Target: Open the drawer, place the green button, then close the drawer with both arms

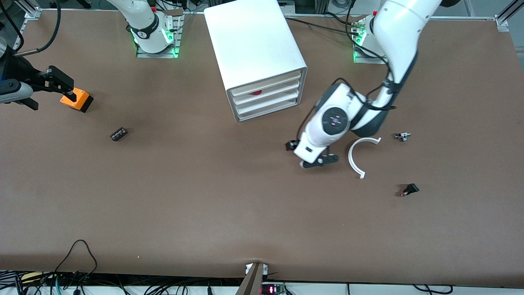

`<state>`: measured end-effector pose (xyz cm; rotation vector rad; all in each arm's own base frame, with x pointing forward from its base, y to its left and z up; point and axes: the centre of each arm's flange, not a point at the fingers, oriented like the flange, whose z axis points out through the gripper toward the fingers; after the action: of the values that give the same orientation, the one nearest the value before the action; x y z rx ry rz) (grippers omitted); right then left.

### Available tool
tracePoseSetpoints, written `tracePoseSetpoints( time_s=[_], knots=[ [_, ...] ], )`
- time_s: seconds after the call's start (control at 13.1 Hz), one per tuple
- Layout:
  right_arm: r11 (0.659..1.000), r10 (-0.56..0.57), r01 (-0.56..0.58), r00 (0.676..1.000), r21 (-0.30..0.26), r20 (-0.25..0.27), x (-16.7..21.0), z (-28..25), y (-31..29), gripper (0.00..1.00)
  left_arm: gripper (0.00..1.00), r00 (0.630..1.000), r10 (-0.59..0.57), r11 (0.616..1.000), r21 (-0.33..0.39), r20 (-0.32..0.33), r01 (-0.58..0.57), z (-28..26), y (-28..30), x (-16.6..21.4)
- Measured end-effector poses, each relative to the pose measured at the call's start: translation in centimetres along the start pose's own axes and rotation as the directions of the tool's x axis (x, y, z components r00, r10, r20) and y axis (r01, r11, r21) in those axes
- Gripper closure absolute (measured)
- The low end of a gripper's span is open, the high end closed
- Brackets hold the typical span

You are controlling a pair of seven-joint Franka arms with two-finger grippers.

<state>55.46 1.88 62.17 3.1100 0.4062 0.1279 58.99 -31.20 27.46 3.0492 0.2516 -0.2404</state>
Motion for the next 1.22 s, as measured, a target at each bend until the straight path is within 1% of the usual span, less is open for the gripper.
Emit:
tracePoseSetpoints(
  time_s=[0.15,0.38,0.61,0.84,1.07,1.22],
  knots=[
    [1.000,0.000,0.000,1.000,0.000,-0.001,0.0,0.0,0.0,0.00,0.00,0.995,0.097,0.995,0.039,-0.012,-0.096,-3.6,-4.9,2.3],
    [1.000,0.001,-0.001,1.000,-0.001,-0.003,0.0,-0.1,0.0,0.00,0.00,0.982,0.188,0.980,0.073,-0.025,-0.186,-8.8,-12.5,4.9],
    [1.000,0.002,-0.002,1.000,-0.001,-0.003,0.0,-0.1,0.0,0.00,0.00,0.969,0.245,0.965,0.093,0.001,-0.244,-12.7,-19.5,5.9],
    [1.000,0.002,-0.002,1.000,-0.001,-0.003,0.1,-0.1,0.0,0.00,0.00,0.970,0.243,0.965,0.099,0.016,-0.244,-16.9,-24.9,5.4],
    [1.000,0.002,-0.002,1.000,-0.001,-0.003,0.1,0.0,0.0,0.00,0.00,0.979,0.197,0.975,0.096,0.045,-0.201,-22.2,-28.0,3.1],
    [1.000,0.002,-0.002,1.000,-0.001,-0.003,0.1,0.0,0.0,0.00,0.00,0.986,0.163,0.982,0.094,0.039,-0.166,-25.6,-30.1,1.3]
  ],
)
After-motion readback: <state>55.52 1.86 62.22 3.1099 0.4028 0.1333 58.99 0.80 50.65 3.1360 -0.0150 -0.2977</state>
